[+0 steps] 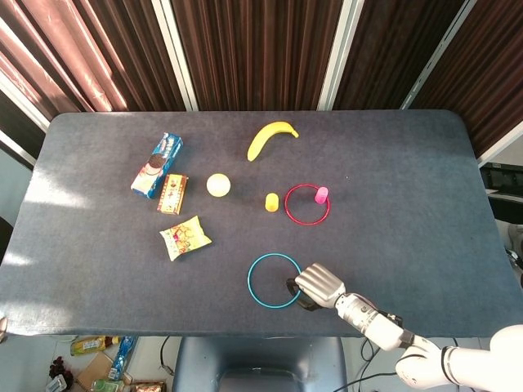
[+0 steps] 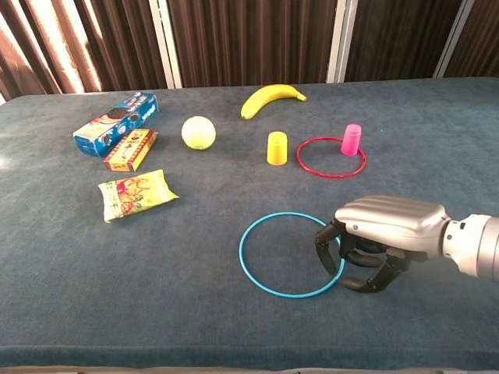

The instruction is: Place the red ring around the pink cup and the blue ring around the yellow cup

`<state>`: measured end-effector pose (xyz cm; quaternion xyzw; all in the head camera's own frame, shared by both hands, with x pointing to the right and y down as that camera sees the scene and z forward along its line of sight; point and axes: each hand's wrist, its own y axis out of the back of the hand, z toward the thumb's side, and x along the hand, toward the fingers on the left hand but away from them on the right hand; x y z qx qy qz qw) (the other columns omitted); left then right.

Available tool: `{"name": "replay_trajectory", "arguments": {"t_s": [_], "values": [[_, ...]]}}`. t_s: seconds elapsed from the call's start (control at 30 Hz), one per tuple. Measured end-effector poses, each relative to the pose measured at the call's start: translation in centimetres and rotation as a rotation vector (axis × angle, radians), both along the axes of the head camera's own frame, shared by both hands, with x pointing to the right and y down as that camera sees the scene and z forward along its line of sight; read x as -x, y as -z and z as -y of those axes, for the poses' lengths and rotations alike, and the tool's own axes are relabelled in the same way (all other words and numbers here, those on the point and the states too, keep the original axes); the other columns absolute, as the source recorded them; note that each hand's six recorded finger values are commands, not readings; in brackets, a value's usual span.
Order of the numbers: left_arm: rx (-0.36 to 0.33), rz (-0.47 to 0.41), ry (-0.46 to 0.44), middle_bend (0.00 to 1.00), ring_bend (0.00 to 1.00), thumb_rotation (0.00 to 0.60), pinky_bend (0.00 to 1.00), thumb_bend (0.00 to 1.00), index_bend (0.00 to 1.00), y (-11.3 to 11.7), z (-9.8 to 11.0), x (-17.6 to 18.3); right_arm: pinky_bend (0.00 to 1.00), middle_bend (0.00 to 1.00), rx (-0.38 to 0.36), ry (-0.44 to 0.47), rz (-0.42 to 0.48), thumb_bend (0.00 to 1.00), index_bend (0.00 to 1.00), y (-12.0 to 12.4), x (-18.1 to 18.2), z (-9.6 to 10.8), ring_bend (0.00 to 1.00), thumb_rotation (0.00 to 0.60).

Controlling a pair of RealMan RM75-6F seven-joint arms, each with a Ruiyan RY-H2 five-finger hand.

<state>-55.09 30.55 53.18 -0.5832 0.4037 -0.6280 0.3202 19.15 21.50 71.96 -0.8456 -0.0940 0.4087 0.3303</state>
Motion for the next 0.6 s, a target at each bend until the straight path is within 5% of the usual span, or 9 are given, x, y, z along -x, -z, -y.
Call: {"name": "replay_trajectory", "arguments": {"t_s": [0.6], "values": [[0.002,0.0,0.002,0.0,0.0,0.6,0.13,0.42,0.02,-0.08,-0.01,0.07,1.0,1.0,-0.005,0.004,-0.017,0.46,0.69,-0.58,0.01,-0.11,1.0,0.6]]}}
